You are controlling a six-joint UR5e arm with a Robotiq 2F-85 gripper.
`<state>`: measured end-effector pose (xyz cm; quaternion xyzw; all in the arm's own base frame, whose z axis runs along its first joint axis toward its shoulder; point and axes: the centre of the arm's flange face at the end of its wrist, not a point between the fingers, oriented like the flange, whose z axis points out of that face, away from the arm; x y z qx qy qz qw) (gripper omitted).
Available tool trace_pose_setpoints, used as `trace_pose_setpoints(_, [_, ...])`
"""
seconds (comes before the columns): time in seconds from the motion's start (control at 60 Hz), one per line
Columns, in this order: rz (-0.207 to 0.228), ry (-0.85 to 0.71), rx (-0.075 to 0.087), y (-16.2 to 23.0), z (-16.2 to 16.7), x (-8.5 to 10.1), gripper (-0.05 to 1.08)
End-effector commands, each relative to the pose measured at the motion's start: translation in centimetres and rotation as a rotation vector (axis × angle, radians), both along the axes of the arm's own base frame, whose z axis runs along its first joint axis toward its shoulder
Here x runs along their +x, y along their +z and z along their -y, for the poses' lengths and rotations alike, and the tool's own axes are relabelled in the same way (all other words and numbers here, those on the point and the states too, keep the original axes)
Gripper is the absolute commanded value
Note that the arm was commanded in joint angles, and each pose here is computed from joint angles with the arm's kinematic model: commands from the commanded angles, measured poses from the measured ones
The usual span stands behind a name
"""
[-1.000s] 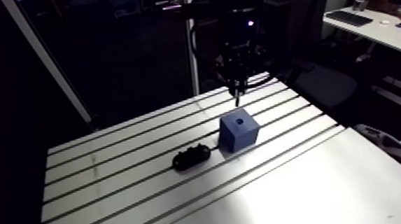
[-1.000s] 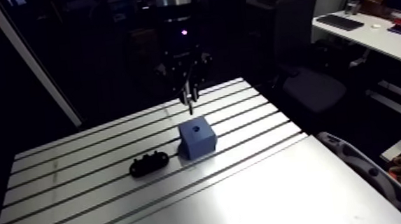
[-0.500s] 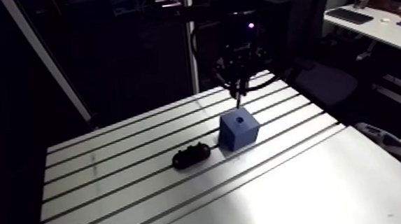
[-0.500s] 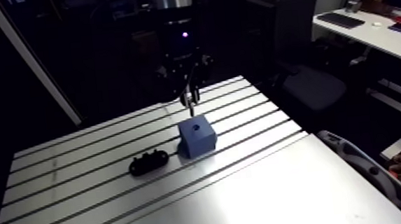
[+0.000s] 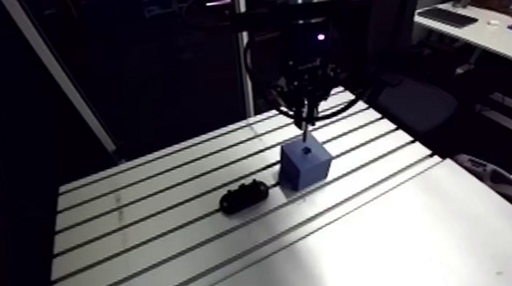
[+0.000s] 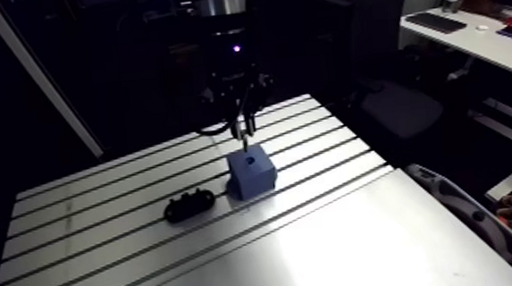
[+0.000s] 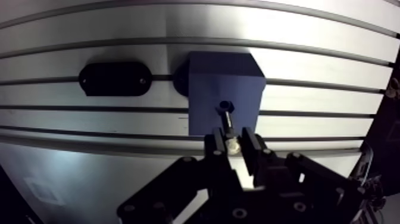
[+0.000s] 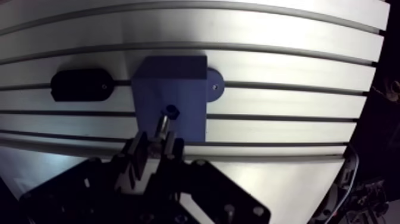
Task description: Pick up the M10 bolt and insert it into the hex recess until seated.
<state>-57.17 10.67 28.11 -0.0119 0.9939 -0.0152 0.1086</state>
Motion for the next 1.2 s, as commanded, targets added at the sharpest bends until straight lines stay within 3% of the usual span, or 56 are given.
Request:
trace_pose_setpoints(0.017, [0.008, -0.006, -0.003, -0.59, -0.11, -0.12, 1.04])
trace_pose_setpoints(0.467, [0.018, -0.002, -0.010, -1.30, -0.02, -0.12, 1.05])
trace_pose_setpoints(0.583, [0.009, 0.001, -0.005, -1.48, -0.20, -0.29, 1.05])
trace_pose_setpoints(0.667, [-0.014, 0.005, 0.008, -1.27, -0.38, -0.59, 1.05])
trace_pose_setpoints(0.767, [-0.016, 0.005, 0.009, -1.23, -0.39, -0.61, 1.05])
trace_pose_setpoints(1.2, [-0.008, 0.005, -0.003, -1.08, -0.26, -0.49, 1.06])
